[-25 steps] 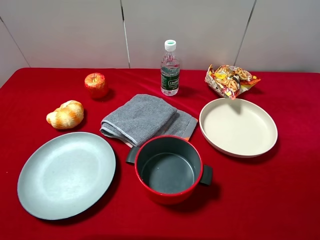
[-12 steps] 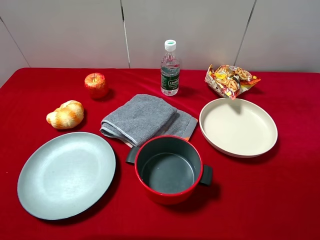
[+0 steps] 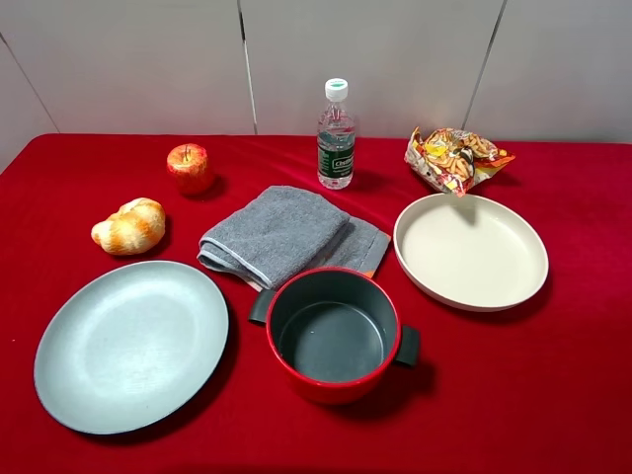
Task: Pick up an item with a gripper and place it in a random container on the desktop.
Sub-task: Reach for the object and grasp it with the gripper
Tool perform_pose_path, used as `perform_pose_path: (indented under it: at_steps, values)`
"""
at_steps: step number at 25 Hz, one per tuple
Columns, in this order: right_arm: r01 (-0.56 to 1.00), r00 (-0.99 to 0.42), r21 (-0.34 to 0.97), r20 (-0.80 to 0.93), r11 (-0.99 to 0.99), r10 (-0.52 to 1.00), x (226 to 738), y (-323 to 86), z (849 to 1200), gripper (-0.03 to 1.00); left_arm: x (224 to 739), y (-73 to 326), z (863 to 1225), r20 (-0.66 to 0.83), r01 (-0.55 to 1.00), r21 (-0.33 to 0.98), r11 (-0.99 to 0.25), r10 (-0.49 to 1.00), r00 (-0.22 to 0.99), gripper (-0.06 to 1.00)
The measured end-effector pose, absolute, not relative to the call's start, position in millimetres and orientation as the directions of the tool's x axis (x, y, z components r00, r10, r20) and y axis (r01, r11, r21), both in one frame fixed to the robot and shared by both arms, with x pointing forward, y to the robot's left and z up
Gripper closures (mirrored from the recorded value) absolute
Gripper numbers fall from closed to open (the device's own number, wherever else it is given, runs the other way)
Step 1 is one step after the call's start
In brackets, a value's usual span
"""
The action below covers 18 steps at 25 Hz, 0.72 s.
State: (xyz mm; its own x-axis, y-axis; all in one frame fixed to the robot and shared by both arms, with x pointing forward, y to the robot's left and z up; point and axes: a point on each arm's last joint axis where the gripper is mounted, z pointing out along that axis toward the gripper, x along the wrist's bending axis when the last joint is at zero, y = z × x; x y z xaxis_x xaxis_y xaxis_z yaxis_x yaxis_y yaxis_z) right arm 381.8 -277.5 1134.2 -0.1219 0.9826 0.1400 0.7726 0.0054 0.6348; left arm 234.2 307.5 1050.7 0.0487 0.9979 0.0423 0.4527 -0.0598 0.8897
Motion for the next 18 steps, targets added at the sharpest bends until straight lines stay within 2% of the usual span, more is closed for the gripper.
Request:
perform_pose_path:
  at_steps: [10,18]
  values:
    - [0.800,-0.249,0.587,0.131,0.128,0.959,434.8,-242.8,1149.5,0.27,234.2,307.5,1050.7,0.042,0.453,0.890,-0.060,0.998,0.049,-0.01]
    - [0.835,-0.191,0.546,0.166,0.072,0.967,490.1,-224.9,1156.0,0.27,234.2,307.5,1050.7,0.042,0.453,0.890,-0.060,0.998,0.049,-0.01]
